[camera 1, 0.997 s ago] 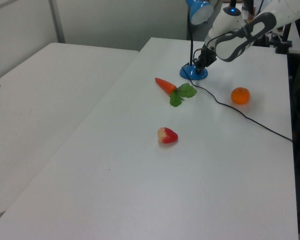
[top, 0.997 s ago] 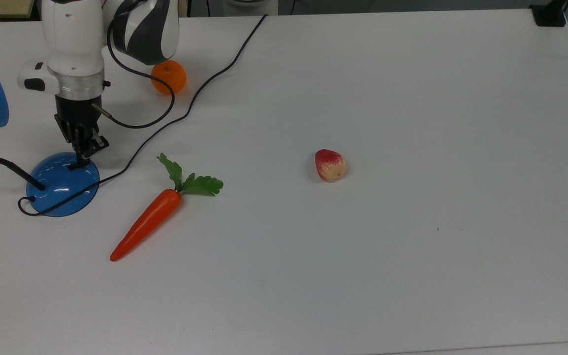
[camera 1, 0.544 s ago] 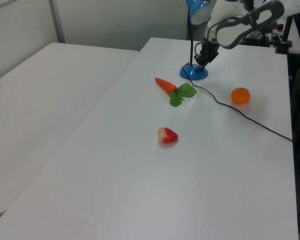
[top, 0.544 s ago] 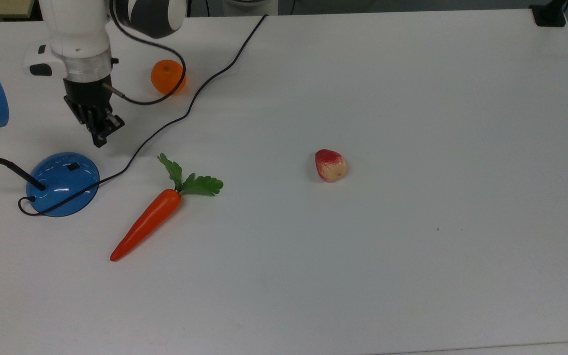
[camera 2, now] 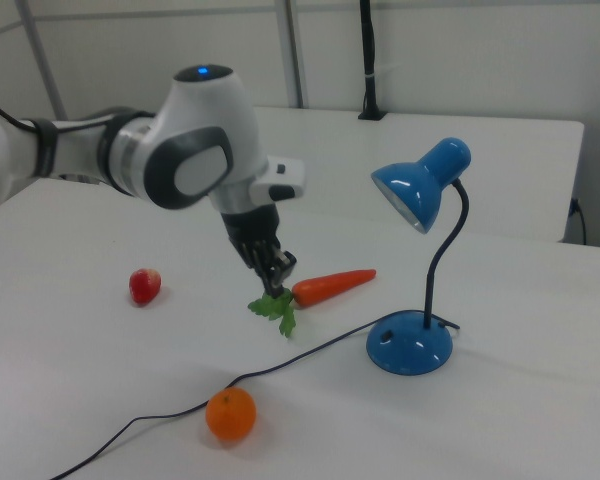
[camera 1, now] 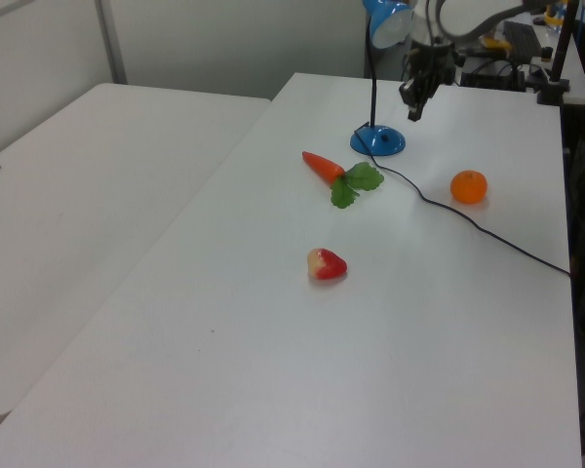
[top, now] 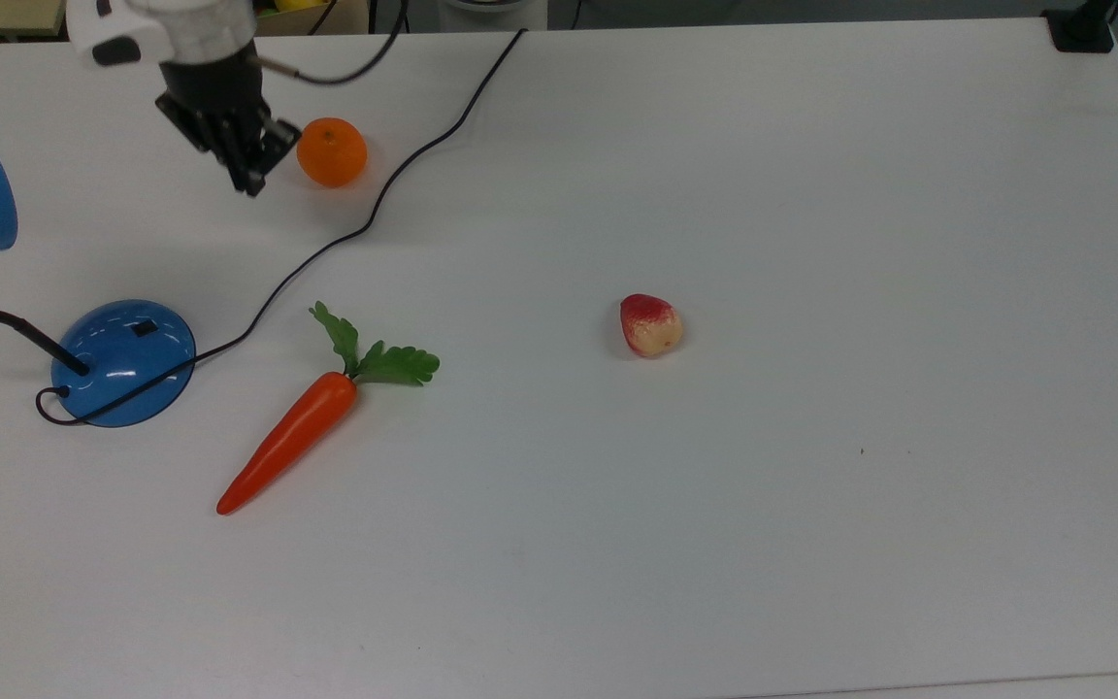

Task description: Turn off lamp

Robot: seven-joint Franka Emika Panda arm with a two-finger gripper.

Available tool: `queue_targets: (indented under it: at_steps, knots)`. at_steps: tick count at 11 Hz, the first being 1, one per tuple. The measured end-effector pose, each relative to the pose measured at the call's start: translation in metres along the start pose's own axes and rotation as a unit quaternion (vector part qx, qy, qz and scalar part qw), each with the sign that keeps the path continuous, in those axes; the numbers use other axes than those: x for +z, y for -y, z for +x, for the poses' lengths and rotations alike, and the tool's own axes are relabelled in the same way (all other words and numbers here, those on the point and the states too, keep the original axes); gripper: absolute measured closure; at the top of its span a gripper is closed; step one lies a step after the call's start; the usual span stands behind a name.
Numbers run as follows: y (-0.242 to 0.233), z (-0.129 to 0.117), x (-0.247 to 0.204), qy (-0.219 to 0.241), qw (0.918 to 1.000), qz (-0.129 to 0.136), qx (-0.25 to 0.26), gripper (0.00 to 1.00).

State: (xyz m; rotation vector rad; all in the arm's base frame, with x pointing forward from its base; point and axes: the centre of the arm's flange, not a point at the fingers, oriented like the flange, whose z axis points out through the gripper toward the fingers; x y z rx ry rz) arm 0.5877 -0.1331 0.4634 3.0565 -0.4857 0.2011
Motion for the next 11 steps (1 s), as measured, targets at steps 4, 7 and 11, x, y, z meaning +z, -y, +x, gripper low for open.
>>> queue_targets:
  at_steps: [4, 7, 11]
  knots:
    - [-0.009, -0.041, -0.074, 0.048, 0.9952, 0.012, -0.084, 0.39]
    - [-0.027, -0.059, -0.098, 0.066, 0.9931, 0.018, -0.095, 0.0]
    - [-0.031, -0.061, -0.1, 0.068, 0.9925, 0.02, -0.1, 0.0]
